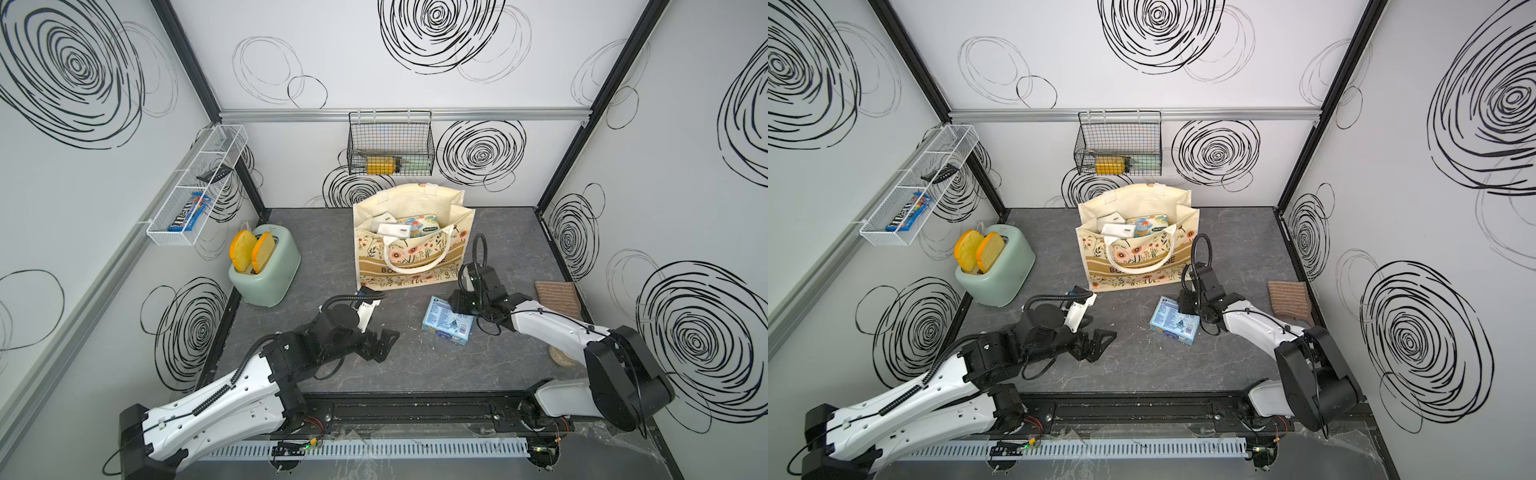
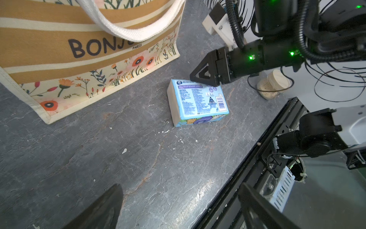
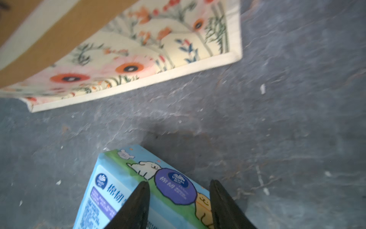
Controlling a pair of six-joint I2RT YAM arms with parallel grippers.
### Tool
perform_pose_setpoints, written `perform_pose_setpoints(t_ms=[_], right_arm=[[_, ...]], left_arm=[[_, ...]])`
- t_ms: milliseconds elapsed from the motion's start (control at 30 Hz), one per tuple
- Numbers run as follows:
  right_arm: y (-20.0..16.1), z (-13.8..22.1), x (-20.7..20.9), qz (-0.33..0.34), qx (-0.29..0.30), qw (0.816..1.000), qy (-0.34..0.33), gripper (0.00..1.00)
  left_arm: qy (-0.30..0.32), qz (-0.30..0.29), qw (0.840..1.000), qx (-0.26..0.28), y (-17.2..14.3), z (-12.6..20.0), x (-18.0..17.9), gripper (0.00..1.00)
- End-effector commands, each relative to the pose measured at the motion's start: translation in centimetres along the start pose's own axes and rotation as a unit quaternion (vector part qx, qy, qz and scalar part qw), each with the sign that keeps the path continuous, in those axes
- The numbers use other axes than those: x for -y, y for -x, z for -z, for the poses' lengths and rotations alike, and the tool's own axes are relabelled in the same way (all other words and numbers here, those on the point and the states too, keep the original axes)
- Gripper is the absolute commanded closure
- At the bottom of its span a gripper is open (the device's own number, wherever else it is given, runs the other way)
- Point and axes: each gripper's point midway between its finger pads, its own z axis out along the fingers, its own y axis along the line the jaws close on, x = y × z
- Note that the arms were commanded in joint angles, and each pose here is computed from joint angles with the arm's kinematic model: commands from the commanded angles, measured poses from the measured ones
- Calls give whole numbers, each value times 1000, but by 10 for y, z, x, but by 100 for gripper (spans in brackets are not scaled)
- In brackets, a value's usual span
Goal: Put tissues into the canvas bag
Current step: Move the pack of facial tissues to the center of the board.
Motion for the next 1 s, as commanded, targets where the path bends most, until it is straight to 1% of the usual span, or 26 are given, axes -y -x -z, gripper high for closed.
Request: perform_pose_setpoints(t_ms=[0, 67, 167, 233, 300, 333, 433, 500, 567, 633, 733, 833, 967], right_arm=[[-12, 7, -32, -5, 3, 999, 51, 46], [-22, 11, -50, 5, 0, 997, 73, 45], [-41, 17, -74, 23, -19, 994, 106, 45], [-49, 24, -85, 39, -29, 992, 119, 44], [-50, 35, -89, 53, -26, 991, 124, 42], [-48, 40, -84, 49, -19, 992, 113, 42], [-30, 64, -64, 32, 31, 996, 83, 40], [-23, 79, -53, 31, 66, 994, 86, 40], [-25, 89, -43, 23, 87, 991, 98, 39], [-32, 96, -33, 7, 89, 990, 110, 38], [-50, 96, -22, -16, 67, 990, 125, 37], [-65, 96, -17, -38, 57, 987, 147, 36], [-80, 90, -7, -63, 51, 985, 152, 36]], left_arm=[[2, 9, 1000, 10, 4, -4, 2, 4], [1, 19, 1000, 8, 0, -8, 2, 4], [-7, 57, 998, 1, -13, -16, 1, 4], [-22, 82, 996, -6, -24, -22, 2, 4], [-36, 99, 994, -13, -34, -27, 4, 4], [-39, 103, 994, -15, -38, -30, 5, 4], [-38, 112, 993, -21, -45, -34, 5, 4], [-36, 115, 992, -23, -46, -38, 5, 4], [-36, 116, 992, -27, -47, -43, 6, 4], [-42, 113, 992, -34, -49, -49, 10, 4], [-47, 107, 992, -44, -50, -61, 14, 4], [-59, 104, 991, -57, -50, -72, 22, 0], [-71, 99, 990, -66, -49, -83, 30, 6]])
